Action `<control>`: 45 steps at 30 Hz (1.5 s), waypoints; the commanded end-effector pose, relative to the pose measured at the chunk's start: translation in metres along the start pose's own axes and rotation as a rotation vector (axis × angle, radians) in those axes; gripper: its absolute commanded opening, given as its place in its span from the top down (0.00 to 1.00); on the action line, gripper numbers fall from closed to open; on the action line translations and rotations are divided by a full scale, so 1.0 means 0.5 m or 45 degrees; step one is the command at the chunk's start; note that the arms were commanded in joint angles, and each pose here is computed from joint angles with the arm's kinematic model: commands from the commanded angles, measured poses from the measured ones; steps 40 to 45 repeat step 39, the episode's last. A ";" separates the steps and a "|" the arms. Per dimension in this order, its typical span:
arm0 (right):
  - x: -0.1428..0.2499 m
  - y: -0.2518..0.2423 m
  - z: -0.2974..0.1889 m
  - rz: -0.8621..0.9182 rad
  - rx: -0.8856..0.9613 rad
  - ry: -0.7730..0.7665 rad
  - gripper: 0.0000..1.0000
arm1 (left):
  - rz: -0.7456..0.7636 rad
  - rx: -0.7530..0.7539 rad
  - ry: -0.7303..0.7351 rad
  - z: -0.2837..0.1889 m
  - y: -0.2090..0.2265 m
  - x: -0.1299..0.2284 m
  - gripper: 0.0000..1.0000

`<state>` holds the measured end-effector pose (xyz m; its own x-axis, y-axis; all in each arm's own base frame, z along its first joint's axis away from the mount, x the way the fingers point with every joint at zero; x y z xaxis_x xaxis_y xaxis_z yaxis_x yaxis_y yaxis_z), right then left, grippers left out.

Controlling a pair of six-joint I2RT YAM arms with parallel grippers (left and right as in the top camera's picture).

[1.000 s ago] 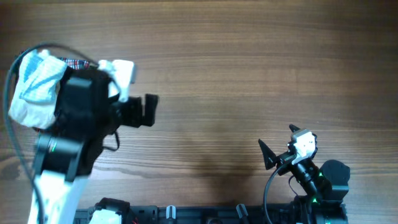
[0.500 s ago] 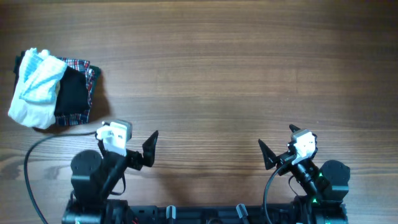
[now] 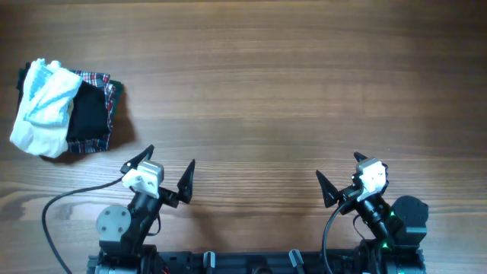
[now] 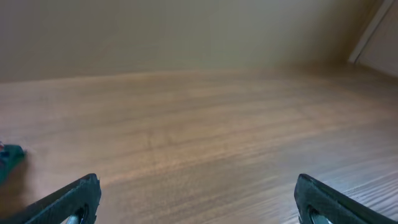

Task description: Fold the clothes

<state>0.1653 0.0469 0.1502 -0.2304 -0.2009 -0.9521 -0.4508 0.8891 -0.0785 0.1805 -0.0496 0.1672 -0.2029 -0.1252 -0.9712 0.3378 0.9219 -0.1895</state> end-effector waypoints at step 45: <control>-0.004 0.005 -0.001 -0.031 -0.020 -0.021 0.00 | 0.038 -0.015 0.001 0.006 -0.004 0.011 0.00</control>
Point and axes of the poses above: each gripper's point midway between its finger pads, its own z axis out along the fingers, its own y axis along the line the jaws close on, x = y × z, the point moved 5 cm from there along -z, back along the fingers, and after that the axes turned 6 degrees about -z, right-handed, at the moved point
